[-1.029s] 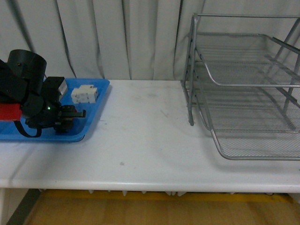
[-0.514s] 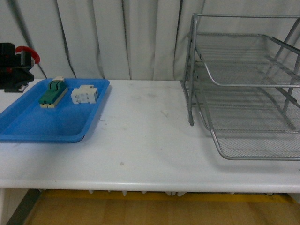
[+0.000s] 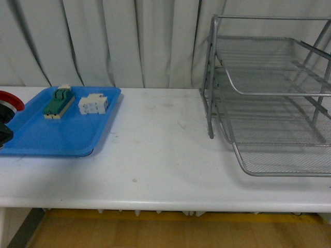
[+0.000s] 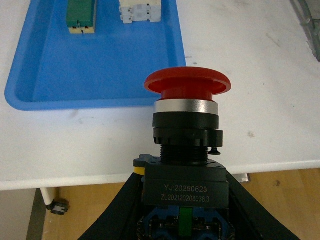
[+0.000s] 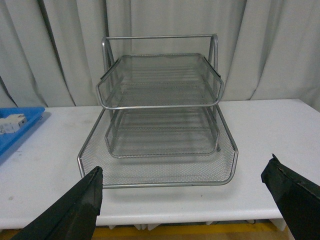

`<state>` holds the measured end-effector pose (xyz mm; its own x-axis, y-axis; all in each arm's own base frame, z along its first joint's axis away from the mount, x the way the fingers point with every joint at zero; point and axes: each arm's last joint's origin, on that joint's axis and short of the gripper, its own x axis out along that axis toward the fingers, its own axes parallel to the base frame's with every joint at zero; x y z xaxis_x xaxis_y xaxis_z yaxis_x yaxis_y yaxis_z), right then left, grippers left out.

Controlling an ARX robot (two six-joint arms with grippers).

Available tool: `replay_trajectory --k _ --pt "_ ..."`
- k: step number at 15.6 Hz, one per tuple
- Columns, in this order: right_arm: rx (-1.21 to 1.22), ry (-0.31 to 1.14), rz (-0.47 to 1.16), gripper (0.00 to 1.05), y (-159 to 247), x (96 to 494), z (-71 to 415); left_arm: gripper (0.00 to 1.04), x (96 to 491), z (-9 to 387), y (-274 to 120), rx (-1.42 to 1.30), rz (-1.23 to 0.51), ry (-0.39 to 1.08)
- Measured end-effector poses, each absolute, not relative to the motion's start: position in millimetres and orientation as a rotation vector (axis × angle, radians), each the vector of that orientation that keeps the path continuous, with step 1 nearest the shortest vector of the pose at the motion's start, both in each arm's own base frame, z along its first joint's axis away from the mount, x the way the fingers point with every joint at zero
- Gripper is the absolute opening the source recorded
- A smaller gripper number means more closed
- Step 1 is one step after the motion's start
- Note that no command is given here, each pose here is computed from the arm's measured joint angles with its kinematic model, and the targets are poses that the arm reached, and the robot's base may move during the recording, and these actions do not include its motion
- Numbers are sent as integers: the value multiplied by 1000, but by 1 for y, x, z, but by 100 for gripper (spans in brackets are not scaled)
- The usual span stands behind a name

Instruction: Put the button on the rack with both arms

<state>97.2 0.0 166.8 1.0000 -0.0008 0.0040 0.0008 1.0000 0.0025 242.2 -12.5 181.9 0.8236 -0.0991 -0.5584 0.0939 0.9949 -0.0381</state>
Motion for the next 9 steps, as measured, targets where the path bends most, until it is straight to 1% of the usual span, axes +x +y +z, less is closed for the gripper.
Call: replay_trajectory --k 2,6,9 --pt "2 -4 -1 98 0 97 167 36 244 182 -16 -5 -113 578" --pt "2 -5 0 98 0 97 167 36 244 170 -21 6 -120 613" --pt "2 -4 0 98 0 97 167 36 243 169 -22 10 -118 610"
